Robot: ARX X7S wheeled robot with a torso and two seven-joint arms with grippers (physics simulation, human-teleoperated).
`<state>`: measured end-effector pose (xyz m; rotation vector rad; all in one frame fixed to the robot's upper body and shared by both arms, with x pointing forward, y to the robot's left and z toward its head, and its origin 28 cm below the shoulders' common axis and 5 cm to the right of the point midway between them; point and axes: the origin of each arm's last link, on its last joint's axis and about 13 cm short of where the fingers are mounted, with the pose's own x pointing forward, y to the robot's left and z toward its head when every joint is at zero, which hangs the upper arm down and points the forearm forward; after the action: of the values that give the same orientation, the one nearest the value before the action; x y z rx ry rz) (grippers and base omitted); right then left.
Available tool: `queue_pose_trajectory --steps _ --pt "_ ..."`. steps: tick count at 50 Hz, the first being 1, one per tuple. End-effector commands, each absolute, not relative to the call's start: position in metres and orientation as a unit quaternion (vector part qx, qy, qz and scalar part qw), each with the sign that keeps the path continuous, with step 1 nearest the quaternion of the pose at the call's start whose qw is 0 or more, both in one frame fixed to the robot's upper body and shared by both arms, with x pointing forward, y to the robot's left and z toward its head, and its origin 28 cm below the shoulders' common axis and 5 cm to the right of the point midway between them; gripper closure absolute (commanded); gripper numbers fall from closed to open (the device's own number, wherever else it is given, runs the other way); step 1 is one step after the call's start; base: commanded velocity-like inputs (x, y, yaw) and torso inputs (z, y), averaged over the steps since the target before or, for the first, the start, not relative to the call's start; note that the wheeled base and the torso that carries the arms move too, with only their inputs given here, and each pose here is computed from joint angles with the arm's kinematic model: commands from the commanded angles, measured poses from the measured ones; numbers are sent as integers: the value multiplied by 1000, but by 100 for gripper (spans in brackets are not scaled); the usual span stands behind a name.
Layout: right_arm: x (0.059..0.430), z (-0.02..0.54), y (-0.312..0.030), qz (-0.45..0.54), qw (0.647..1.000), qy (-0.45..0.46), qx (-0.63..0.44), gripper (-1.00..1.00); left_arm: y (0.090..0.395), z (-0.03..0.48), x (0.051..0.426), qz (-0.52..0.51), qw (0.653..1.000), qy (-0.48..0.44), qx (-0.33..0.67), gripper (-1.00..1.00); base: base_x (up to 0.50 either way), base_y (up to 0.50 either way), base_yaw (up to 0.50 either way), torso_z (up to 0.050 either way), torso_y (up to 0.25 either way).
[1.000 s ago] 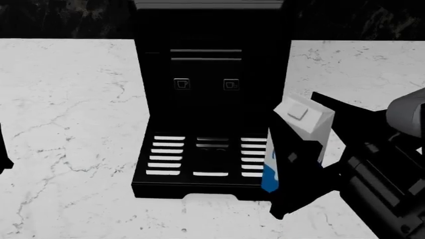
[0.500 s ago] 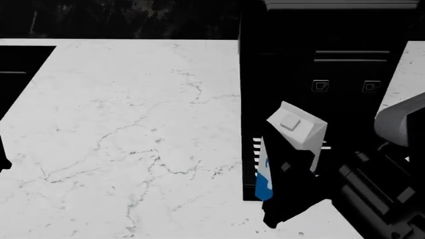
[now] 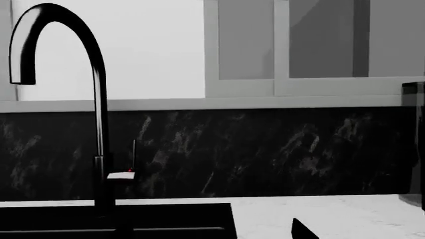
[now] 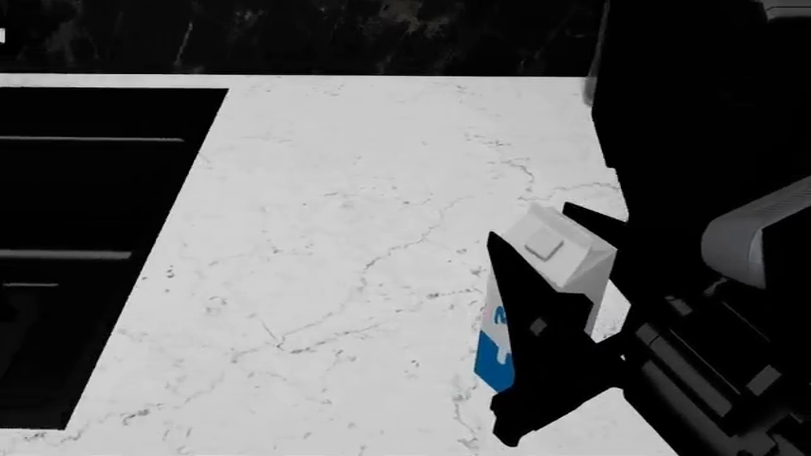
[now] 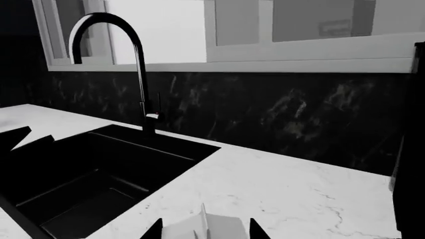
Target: Place the eggs and milk next to the bowl.
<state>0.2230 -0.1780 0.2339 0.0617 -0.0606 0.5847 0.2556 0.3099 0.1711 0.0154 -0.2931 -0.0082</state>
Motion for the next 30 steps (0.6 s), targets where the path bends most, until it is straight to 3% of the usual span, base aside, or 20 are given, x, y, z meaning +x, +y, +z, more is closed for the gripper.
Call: queue_pose_trajectory --steps 1,30 --pt "220 237 -180 292 955 -42 22 100 310 169 253 -7 989 -145 3 -100 0 500 0 0 0" --pt "220 241 -178 294 955 -41 19 100 311 172 254 -8 989 -149 0 -100 0 500 0 1 1"
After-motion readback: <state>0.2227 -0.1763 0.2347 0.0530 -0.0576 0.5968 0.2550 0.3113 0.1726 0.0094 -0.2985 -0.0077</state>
